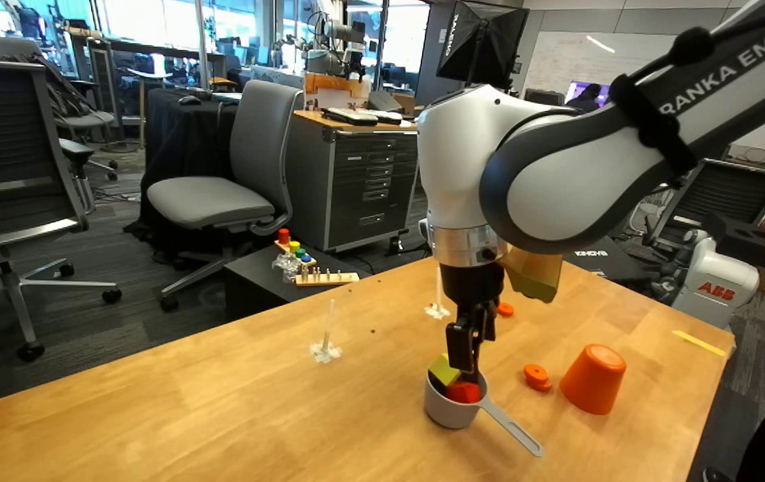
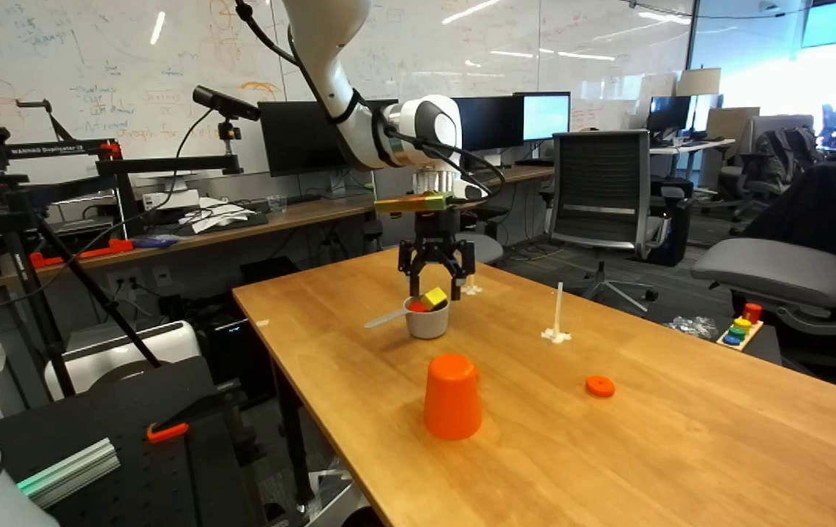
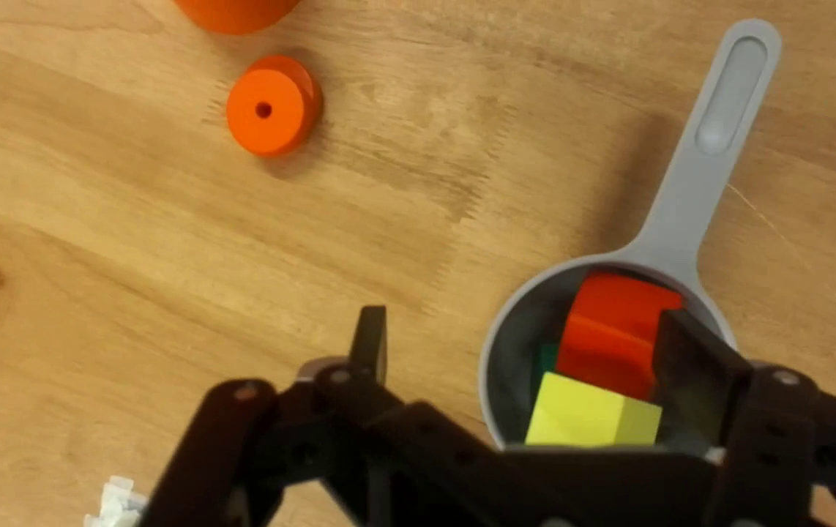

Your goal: Put the blocks in the grey cup

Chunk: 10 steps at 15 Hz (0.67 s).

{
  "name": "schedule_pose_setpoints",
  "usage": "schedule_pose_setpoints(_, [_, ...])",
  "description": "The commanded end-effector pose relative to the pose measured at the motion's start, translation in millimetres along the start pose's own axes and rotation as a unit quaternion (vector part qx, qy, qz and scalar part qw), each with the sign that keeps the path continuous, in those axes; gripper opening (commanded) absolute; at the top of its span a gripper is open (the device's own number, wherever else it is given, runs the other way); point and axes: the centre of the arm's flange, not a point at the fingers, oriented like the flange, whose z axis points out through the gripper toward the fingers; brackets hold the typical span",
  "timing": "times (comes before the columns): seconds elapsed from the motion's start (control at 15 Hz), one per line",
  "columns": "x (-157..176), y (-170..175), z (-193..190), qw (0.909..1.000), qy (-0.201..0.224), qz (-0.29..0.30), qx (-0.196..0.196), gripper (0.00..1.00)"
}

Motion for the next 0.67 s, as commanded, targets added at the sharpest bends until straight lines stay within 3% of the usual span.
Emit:
schedule_pose_setpoints(0.0, [-19.2,9.9,-36.8,0.9998,0.013,0.016,0.002,1.00])
schedule_pose_setpoints(0.27, [-27.2,25.8,-79.2,0.9989,0.037,0.030,-0.001,1.00])
schedule_pose_setpoints(0.53, [-41.2,63.3,-101.9,0.9969,0.034,0.066,0.025,1.00])
schedule_pose_setpoints(0.6, [-22.5,46.3,-91.4,0.9980,0.041,0.047,0.006,1.00])
